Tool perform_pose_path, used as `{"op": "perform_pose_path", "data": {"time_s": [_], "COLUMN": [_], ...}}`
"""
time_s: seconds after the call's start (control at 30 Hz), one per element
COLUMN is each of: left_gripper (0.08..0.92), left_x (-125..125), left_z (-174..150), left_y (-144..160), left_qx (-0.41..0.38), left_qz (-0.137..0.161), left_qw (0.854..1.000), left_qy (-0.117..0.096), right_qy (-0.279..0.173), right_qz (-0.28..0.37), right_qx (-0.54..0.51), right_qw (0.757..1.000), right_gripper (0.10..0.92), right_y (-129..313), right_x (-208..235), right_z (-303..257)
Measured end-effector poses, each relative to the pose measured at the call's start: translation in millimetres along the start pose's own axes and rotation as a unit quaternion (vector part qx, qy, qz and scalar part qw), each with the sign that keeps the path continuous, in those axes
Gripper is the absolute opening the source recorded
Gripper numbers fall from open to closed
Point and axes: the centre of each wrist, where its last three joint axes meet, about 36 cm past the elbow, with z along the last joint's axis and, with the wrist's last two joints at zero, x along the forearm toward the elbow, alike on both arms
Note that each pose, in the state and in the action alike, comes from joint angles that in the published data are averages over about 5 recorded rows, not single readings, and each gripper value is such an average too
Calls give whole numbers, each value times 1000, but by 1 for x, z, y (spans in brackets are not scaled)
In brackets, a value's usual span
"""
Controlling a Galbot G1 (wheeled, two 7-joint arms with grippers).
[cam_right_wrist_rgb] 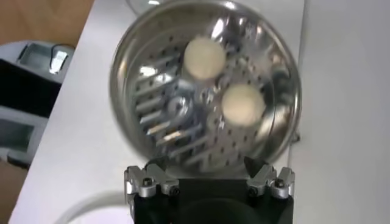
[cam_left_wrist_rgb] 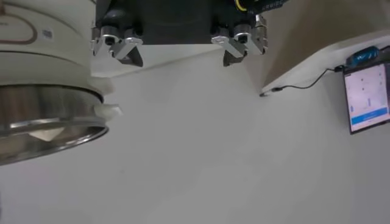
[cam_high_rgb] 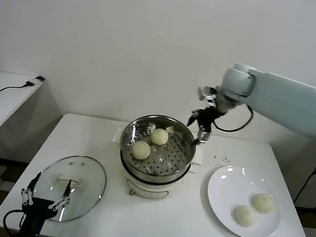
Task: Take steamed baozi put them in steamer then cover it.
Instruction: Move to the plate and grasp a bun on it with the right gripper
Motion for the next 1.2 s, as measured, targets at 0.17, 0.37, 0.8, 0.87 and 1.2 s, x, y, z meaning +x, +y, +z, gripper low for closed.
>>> {"op": "perform_pose_path", "data": {"time_s": [0.17, 0.37, 0.8, 0.87, 1.2], "left_gripper": [823, 823, 823, 823, 823], "left_x": [1, 0, 0, 0, 0], "left_z": [-1, -2, 2, 3, 5], "left_y": [-1, -2, -7, -7, -7], "left_qx": [-3, -7, -10, -11, -13], "left_qz": [0, -2, -5, -5, -8], "left_qw": [1000, 1000, 1000, 1000, 1000], "left_qy": [2, 5, 13, 15, 18], "right_qy": [3, 16, 61, 65, 74], "right_qz": [-7, -19, -56, -58, -69], "right_qx": [-22, -46, -80, -83, -87], "right_qw": [1000, 999, 993, 993, 991], "right_gripper": [823, 823, 823, 823, 823], "right_y": [38, 84, 151, 156, 162], "right_x": [-18, -57, -127, -133, -155], "right_z": [58, 119, 187, 193, 200]}}
